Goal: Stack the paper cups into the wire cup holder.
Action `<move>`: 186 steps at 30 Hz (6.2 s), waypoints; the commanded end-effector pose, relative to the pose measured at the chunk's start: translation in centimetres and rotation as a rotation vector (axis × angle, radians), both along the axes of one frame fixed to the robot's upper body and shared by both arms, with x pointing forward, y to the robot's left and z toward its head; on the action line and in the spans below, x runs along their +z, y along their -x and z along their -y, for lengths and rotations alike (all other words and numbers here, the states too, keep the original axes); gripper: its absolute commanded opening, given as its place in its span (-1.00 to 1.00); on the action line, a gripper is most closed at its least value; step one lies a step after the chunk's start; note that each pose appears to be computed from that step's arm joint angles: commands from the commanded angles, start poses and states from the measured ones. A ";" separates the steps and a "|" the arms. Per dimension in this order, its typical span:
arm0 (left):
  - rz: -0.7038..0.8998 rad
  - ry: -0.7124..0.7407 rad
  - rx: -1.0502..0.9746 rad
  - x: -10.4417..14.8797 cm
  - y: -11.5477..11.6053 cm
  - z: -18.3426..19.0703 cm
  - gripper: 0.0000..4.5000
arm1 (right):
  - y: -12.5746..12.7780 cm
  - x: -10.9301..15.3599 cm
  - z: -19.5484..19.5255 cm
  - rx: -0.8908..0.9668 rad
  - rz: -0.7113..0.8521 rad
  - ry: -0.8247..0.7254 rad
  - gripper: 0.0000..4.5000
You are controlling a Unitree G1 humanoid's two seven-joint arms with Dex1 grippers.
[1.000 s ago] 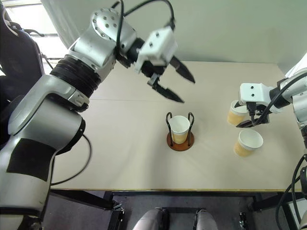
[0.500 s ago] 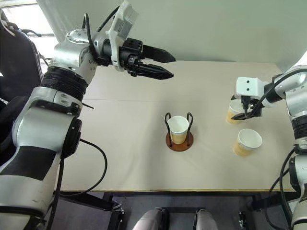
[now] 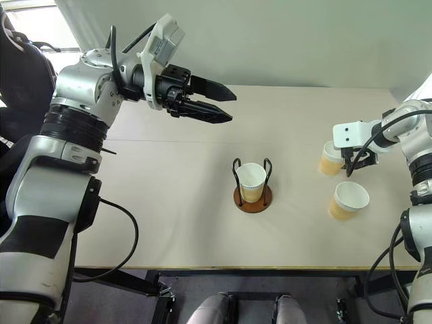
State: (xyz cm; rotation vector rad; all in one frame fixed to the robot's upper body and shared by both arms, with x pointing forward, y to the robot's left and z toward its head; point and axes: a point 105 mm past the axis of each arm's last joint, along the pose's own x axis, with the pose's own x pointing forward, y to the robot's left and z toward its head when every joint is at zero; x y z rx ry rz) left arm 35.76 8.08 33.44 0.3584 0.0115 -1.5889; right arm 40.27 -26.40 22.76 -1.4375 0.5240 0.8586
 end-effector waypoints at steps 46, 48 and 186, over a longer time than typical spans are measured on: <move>0.101 -0.044 -0.002 -5.0 0.7 -5.5 0.47 | -0.5 0.1 -1.0 0.167 0.016 0.345 -1.00; 0.094 -0.026 0.012 -5.1 0.6 -5.8 0.47 | -0.3 1.3 -1.6 0.198 0.039 0.354 -1.00; -0.005 -0.017 0.106 -8.5 -1.9 -6.0 0.47 | 13.0 5.7 -11.2 0.270 -0.299 -0.348 0.30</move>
